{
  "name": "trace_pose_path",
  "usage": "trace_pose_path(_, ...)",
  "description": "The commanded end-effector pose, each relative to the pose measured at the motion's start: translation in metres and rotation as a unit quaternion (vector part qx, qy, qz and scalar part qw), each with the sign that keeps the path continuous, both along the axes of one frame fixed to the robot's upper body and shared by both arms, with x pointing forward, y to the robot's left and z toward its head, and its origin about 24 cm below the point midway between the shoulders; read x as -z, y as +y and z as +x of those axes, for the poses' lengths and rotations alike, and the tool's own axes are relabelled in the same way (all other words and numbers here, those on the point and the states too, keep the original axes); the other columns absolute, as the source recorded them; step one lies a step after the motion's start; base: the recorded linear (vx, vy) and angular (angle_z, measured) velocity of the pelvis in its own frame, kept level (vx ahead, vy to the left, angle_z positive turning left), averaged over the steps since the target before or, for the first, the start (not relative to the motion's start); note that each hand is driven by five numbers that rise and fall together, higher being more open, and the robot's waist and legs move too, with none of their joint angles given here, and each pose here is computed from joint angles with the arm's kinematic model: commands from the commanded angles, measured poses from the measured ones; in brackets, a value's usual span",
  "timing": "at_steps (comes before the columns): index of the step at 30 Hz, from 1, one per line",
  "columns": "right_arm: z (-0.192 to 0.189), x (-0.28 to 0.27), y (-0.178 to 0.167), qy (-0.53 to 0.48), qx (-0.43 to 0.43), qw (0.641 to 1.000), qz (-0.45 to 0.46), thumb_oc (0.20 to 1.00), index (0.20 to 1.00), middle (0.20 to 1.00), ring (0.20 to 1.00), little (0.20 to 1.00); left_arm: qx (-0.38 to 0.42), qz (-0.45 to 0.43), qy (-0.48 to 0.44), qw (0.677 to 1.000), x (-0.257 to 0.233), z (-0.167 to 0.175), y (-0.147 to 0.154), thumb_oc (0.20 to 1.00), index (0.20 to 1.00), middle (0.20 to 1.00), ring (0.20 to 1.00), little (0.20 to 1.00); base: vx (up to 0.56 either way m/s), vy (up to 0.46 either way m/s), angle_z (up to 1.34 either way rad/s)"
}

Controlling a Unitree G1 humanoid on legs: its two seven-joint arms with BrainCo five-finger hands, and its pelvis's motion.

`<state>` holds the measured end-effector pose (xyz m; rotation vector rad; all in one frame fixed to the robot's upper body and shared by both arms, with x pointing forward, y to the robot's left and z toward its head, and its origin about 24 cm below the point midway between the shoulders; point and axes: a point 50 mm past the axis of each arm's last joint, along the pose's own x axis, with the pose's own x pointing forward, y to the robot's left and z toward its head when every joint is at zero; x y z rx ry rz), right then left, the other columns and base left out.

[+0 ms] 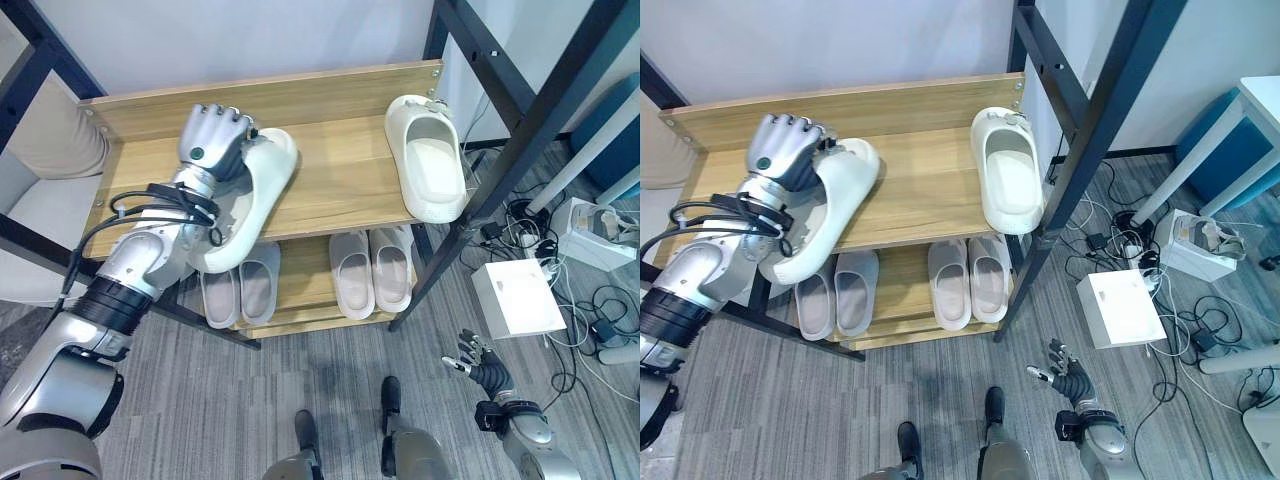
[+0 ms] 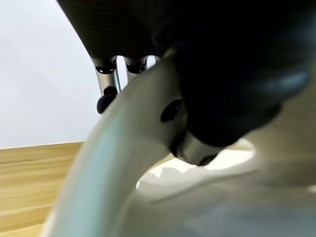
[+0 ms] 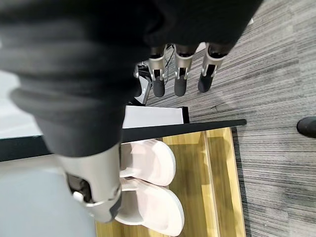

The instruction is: Arrange the slippers neatly on the shoe rack.

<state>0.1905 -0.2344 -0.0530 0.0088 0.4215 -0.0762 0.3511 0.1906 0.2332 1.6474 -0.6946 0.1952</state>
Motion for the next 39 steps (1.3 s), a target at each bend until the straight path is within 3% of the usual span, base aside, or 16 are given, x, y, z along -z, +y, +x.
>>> trace_pose_path(1,0.008,-0.016,-0.008,-0.039,-0.004,0.999,-0.01,1.0,1.0,1.0,1.0,1.0,-0.021,-0.037,-0.049,0.998,-0.041,0.016,0.0,0.2,0.2,0.2,0.2,0.2,0.02,-0.023,-0.16)
trace_pose_path(11,0.003,-0.021,-0.021,-0.046,0.015,0.999,-0.014,1.0,1.0,1.0,1.0,1.0,-0.069,-0.047,0.011,0.996,-0.027,0.044,-0.002,0.2,0.2,0.2,0.2,0.2,0.03,-0.022,-0.2)
trace_pose_path(17,0.006,-0.024,-0.023,-0.054,0.017,0.998,-0.014,1.0,1.0,1.0,1.0,1.0,-0.124,-0.051,0.031,0.991,-0.031,0.056,0.014,0.2,0.2,0.2,0.2,0.2,0.04,-0.02,-0.17)
trace_pose_path(23,0.004,-0.019,-0.019,-0.045,0.017,0.999,-0.009,1.0,1.0,1.0,1.0,1.0,-0.111,-0.077,0.026,0.99,-0.037,0.058,0.006,0.2,0.2,0.2,0.2,0.2,0.04,-0.033,-0.1)
trace_pose_path(24,0.004,-0.017,-0.017,-0.041,0.017,0.999,-0.004,1.0,1.0,1.0,1.0,1.0,-0.094,-0.086,0.026,0.992,-0.038,0.058,-0.002,1.0,1.0,1.0,1.0,1.0,0.04,-0.03,0.01)
trace_pose_path(34,-0.001,-0.011,-0.014,-0.024,0.014,1.0,-0.006,1.0,1.0,1.0,1.0,1.0,-0.032,-0.104,0.013,0.994,-0.05,0.045,-0.015,1.0,1.0,1.0,1.0,1.0,0.01,-0.014,0.05)
trace_pose_path(39,-0.006,-0.002,-0.007,0.002,-0.003,1.0,-0.006,1.0,1.0,1.0,1.0,1.0,0.043,-0.177,0.027,0.983,-0.039,0.026,-0.018,1.0,1.0,1.0,1.0,1.0,-0.01,-0.016,0.18)
